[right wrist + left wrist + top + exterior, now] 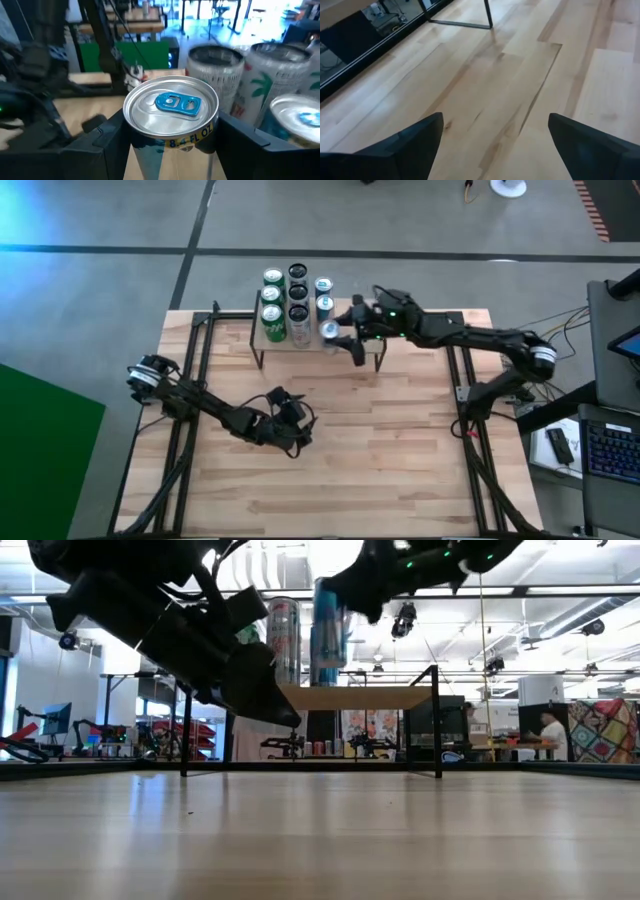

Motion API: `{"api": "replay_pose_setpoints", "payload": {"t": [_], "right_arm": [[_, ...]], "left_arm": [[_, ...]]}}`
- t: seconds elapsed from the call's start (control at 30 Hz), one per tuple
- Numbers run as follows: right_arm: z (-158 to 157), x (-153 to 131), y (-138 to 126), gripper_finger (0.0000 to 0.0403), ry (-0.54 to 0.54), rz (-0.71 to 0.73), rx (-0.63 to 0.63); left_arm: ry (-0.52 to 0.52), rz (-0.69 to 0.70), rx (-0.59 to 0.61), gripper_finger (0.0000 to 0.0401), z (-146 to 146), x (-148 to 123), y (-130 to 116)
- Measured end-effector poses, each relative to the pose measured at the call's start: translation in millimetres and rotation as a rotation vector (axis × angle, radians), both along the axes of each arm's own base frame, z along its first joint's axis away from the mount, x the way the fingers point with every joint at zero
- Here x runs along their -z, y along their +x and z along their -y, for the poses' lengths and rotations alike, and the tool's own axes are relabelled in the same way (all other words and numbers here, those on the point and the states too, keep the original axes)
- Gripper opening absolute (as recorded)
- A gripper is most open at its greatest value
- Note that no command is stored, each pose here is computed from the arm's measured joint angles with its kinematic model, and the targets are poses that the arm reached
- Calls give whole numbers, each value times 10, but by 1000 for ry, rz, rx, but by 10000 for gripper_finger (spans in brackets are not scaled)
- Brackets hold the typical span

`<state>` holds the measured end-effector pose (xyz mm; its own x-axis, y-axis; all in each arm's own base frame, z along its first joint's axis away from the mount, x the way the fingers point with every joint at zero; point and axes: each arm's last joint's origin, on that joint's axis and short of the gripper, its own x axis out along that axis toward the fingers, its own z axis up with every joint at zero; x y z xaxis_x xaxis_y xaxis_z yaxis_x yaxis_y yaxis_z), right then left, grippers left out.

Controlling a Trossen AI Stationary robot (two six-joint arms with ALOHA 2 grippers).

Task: Place canned beverage on shelf
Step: Put the blue soda can on the shelf aligned with other blue soda cans

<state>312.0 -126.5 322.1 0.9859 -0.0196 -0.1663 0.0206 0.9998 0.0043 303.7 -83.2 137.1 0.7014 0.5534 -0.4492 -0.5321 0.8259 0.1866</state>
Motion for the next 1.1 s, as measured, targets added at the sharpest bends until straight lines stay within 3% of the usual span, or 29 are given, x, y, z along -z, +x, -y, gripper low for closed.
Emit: {"api": "replay_pose_setpoints", "payload": {"t": [0.23, 0.6, 0.93, 1.1], "right_arm": [[152, 116, 213, 228, -35, -37, 46], [328, 187, 173, 230, -15, -37, 107], [332, 176, 164, 301, 15, -23, 115], [312, 104, 127, 311, 12, -3, 116]], "left_arm": [[-21, -15, -8, 332, -4, 96, -89], [-42, -6, -51, 327, -6, 242, -256], [-42, 4, -48, 326, 4, 215, -228], [-27, -9, -28, 326, 30, 213, -234]]}}
